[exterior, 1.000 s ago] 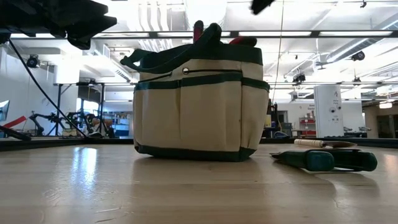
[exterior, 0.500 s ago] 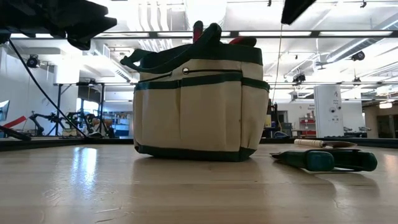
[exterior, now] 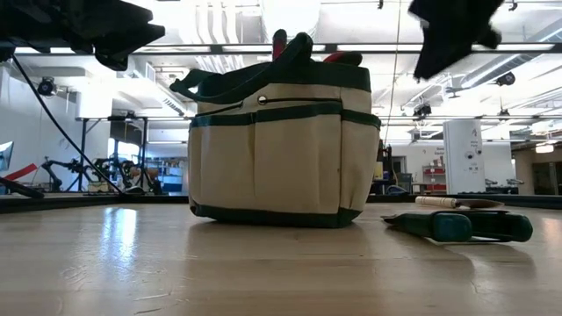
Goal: Pick & Place Garden tools in Gardening bag
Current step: Put the brown trowel into the white gardening bag
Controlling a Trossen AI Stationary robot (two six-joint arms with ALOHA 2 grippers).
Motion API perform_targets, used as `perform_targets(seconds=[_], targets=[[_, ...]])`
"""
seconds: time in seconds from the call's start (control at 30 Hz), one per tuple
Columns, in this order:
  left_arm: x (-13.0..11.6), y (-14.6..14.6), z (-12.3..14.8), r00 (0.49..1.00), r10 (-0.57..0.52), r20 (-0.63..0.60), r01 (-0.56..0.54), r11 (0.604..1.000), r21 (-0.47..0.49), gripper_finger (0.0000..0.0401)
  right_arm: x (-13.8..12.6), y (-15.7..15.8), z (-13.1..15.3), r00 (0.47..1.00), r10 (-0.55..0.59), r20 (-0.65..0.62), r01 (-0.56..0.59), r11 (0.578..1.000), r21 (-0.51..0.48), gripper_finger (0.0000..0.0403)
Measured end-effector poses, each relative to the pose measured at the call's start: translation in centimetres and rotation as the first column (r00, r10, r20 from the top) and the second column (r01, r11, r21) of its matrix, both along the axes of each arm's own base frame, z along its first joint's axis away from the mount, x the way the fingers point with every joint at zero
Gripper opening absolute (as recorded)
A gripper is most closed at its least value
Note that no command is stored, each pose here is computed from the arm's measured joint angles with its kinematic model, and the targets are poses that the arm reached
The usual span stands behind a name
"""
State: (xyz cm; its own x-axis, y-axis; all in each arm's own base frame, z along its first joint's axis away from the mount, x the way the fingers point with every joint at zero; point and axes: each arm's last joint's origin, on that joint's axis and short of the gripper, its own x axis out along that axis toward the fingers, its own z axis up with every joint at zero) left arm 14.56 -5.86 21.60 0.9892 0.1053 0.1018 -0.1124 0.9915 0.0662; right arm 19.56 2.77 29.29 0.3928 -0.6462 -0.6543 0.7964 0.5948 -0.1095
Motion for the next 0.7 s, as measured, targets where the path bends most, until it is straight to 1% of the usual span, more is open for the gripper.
perform_targets(seconds=[0.2, 0.27, 0.33, 0.4, 0.53, 0.7], targets=[[0.0, 0.0, -0.1, 1.000, 0.000, -0.013, 0.000, 1.000, 0.007, 0.0193, -1.8, -2.7, -3.4, 0.999, -0.044, 0.019, 0.042, 0.994, 0.097, 0.0124], [0.0, 0.0, -0.1, 1.000, 0.000, -0.014, 0.000, 1.000, 0.008, 0.0193, -2.4, -3.5, -4.2, 0.997, -0.077, 0.018, 0.074, 0.991, 0.110, 0.0126], [0.0, 0.0, -0.1, 1.000, 0.000, -0.014, 0.000, 1.000, 0.007, 0.0193, -2.8, -4.3, -4.7, 0.995, -0.101, 0.017, 0.097, 0.985, 0.145, 0.0128], [0.0, 0.0, -0.1, 1.000, 0.000, -0.014, 0.000, 1.000, 0.007, 0.0193, -2.9, -5.0, -5.1, 0.995, -0.098, 0.006, 0.095, 0.976, 0.193, 0.0130], [0.0, 0.0, -0.1, 1.000, 0.000, -0.014, 0.000, 1.000, 0.007, 0.0193, -2.8, -6.7, -5.7, 0.995, -0.092, -0.026, 0.095, 0.972, 0.216, 0.0128], [0.0, 0.0, -0.2, 1.000, 0.000, -0.017, 0.000, 1.000, 0.009, 0.0193, -2.3, -9.5, -6.3, 0.997, -0.068, -0.038, 0.076, 0.957, 0.278, 0.0121]])
